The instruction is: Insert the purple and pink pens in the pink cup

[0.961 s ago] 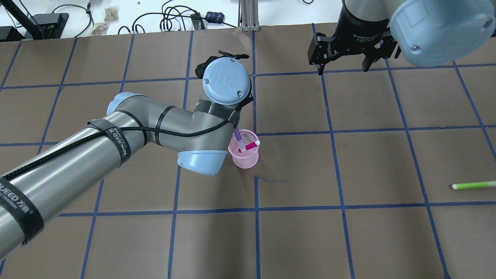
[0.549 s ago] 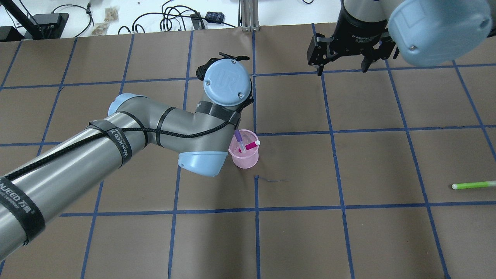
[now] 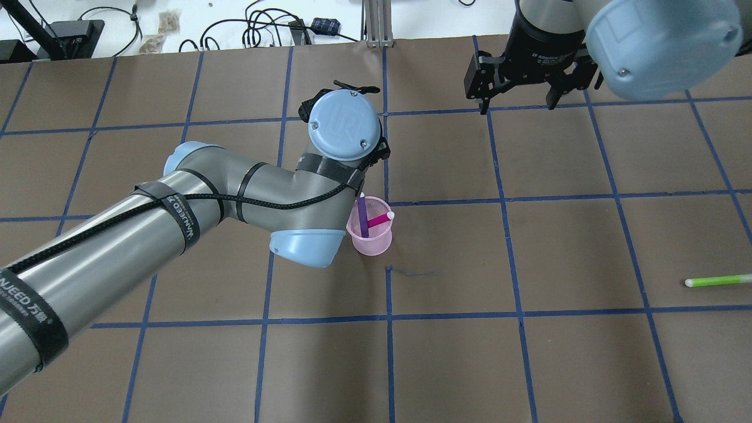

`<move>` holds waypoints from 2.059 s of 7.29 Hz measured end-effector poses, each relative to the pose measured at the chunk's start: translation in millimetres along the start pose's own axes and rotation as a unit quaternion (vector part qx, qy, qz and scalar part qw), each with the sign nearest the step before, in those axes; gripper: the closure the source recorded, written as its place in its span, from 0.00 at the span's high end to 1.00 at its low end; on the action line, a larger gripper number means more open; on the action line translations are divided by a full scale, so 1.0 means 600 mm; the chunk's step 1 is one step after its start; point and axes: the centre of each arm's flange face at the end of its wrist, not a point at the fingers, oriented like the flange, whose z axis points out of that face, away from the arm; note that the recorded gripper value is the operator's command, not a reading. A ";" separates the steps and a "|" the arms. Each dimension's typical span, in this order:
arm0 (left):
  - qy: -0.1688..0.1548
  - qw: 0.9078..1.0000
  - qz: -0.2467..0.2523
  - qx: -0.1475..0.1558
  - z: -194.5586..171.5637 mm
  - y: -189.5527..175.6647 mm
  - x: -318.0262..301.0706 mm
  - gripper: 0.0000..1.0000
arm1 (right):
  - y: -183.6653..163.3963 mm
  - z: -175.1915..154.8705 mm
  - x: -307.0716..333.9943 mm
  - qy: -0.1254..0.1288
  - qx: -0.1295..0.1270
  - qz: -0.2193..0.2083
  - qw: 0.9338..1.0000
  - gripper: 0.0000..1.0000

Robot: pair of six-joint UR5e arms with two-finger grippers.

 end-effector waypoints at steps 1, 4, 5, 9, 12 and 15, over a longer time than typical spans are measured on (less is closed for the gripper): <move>0.003 1.000 0.000 -0.003 -0.004 -0.005 0.000 1.00 | 0.000 0.000 0.000 0.000 0.000 0.000 1.000 1.00; 0.036 0.997 0.039 -0.063 -0.019 -0.090 -0.043 1.00 | 0.000 0.001 0.000 0.000 -0.001 0.000 1.000 1.00; 0.053 0.993 0.079 -0.077 -0.024 -0.126 -0.068 1.00 | 0.000 0.001 0.000 0.000 -0.001 0.000 1.000 1.00; 0.056 0.985 0.137 -0.088 -0.053 -0.203 -0.164 1.00 | 0.000 0.001 -0.001 0.000 -0.001 -0.001 1.000 1.00; 0.048 0.979 0.164 -0.111 -0.090 -0.208 -0.206 1.00 | 0.000 0.002 -0.001 0.001 -0.002 -0.001 1.000 1.00; 0.039 0.965 0.212 -0.149 -0.151 -0.214 -0.258 1.00 | 0.000 0.002 -0.001 0.001 -0.002 -0.001 1.000 1.00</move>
